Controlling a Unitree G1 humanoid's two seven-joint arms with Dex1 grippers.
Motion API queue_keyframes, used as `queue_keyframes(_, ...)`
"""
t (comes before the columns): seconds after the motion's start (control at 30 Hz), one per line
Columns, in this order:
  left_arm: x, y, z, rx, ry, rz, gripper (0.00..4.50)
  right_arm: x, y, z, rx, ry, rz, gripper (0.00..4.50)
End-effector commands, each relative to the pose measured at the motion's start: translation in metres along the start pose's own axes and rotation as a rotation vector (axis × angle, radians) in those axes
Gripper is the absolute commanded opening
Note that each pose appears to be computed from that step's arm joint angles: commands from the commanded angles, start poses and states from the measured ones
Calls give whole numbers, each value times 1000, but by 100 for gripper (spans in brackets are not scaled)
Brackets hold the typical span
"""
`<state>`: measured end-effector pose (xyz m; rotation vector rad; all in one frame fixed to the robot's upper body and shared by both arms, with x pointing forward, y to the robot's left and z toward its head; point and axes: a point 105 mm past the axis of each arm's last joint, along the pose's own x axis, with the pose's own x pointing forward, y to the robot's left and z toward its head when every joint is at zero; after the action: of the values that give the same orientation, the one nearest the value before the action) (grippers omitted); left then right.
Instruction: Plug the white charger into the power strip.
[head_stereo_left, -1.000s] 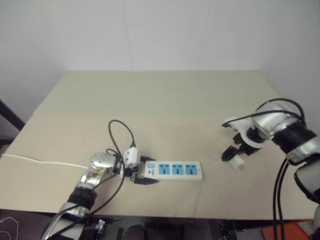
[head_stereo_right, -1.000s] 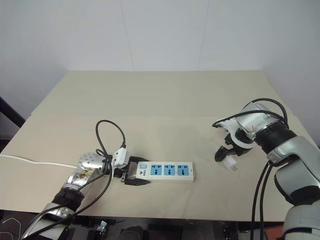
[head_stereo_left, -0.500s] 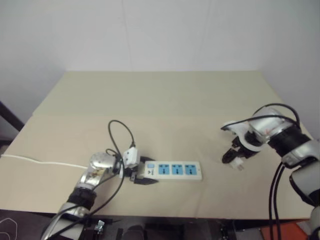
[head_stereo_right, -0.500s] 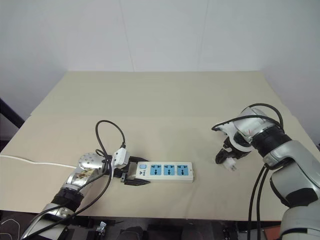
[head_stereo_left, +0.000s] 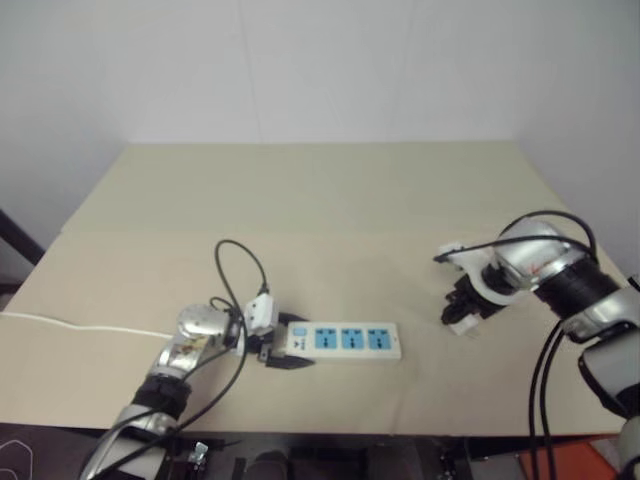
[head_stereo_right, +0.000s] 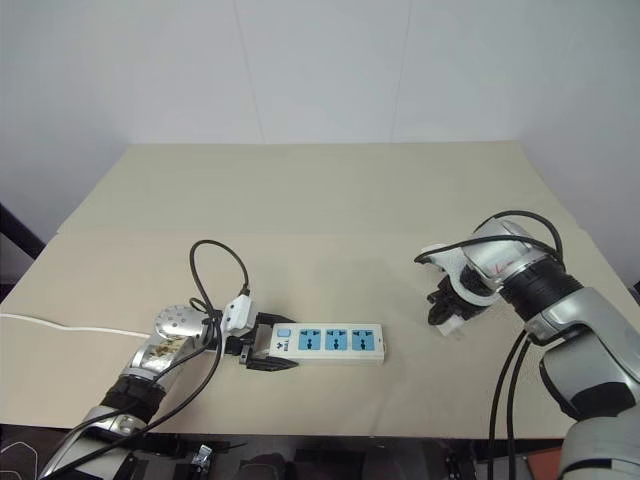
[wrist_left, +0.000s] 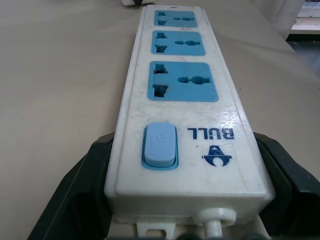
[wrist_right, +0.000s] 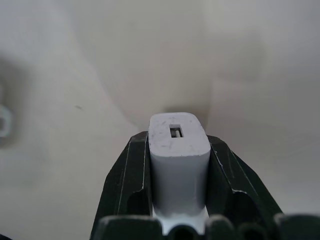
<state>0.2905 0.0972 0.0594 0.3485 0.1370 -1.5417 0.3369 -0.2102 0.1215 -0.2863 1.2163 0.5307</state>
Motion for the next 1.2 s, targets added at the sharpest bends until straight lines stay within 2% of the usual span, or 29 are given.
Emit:
queue_keyframes(0.03,5,-8,-15,-41,56,-41,332,-39,12,51,-152,-398,23,110)
queue_keyframes(0.13,7,-9,-16,-43,59,-46,332,-62,44,63,-354,-736,203,110)
queue_keyframes(0.3,7,-8,-16,-42,59,-49,332,-59,76,51,-542,-946,325,110)
queue_keyframes(0.47,7,-8,-16,-47,57,-41,332,-46,108,48,-607,-1040,494,110)
queue_keyframes(0.7,7,-9,-16,-51,56,-36,332,-15,147,46,-762,-1130,562,110)
queue_keyframes(1.2,5,-10,-16,-55,62,-41,332,25,162,46,-732,-1113,563,110)
